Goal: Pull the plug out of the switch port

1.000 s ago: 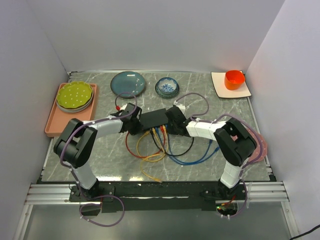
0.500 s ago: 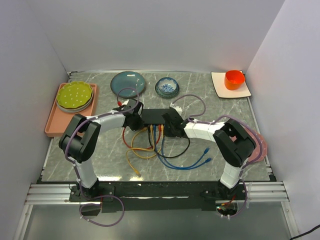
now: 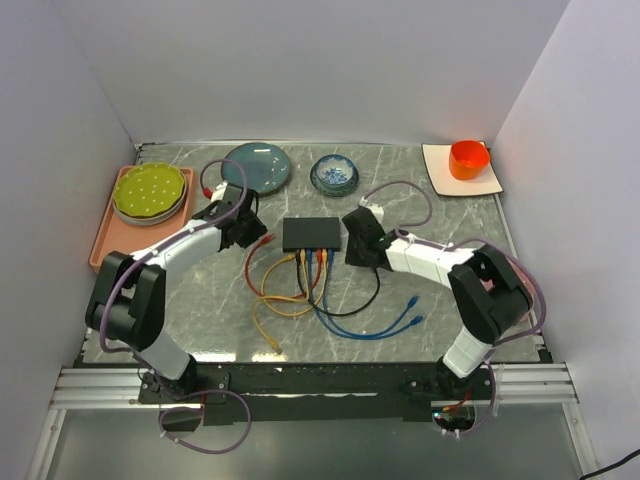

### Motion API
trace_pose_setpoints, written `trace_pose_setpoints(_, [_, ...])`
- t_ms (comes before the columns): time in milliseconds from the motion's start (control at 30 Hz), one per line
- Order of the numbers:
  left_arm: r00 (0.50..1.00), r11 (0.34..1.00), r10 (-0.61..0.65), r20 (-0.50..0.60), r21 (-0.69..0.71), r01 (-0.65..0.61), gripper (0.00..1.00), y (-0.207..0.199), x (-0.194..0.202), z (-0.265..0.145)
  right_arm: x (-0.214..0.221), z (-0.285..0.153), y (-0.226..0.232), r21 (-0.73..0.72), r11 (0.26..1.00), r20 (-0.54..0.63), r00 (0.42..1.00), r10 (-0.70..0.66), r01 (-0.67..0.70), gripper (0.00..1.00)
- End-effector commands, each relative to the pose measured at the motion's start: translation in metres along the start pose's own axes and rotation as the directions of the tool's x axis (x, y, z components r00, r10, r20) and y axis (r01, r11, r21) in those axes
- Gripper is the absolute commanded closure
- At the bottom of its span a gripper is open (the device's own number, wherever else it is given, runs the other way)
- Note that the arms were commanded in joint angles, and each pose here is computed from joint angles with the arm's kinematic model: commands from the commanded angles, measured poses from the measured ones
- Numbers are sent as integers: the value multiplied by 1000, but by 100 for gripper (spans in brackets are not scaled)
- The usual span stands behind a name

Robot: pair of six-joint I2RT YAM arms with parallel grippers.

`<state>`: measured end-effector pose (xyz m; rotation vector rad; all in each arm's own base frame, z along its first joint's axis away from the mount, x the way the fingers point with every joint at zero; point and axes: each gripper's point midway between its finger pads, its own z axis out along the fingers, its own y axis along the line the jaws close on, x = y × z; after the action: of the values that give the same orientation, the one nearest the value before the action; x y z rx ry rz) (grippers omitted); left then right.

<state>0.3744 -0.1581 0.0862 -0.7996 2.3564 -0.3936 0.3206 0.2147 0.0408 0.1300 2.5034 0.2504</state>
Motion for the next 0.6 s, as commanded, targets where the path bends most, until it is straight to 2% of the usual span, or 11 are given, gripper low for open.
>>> trace_pose_setpoints(0, [1000, 1000, 15, -10, -24, -15, 63, 4, 3, 13, -42, 21, -3, 13, 998, 28, 997, 69, -69, 96])
trace_pose_setpoints(200, [999, 997, 26, -42, -65, -29, 64, 7, 9, 40, -79, 47, 5, 5, 993, 20, 993, 114, -114, 100])
trace_pose_setpoints(367, [996, 997, 18, -88, -69, -24, 64, 3, 16, 60, -79, 66, 16, -1, 995, -27, 994, 103, -103, 100])
trace_pose_setpoints(567, [994, 999, 27, -108, -41, -31, 65, -11, 13, 70, -59, 76, 23, -43, 992, -80, 990, 112, -116, 100])
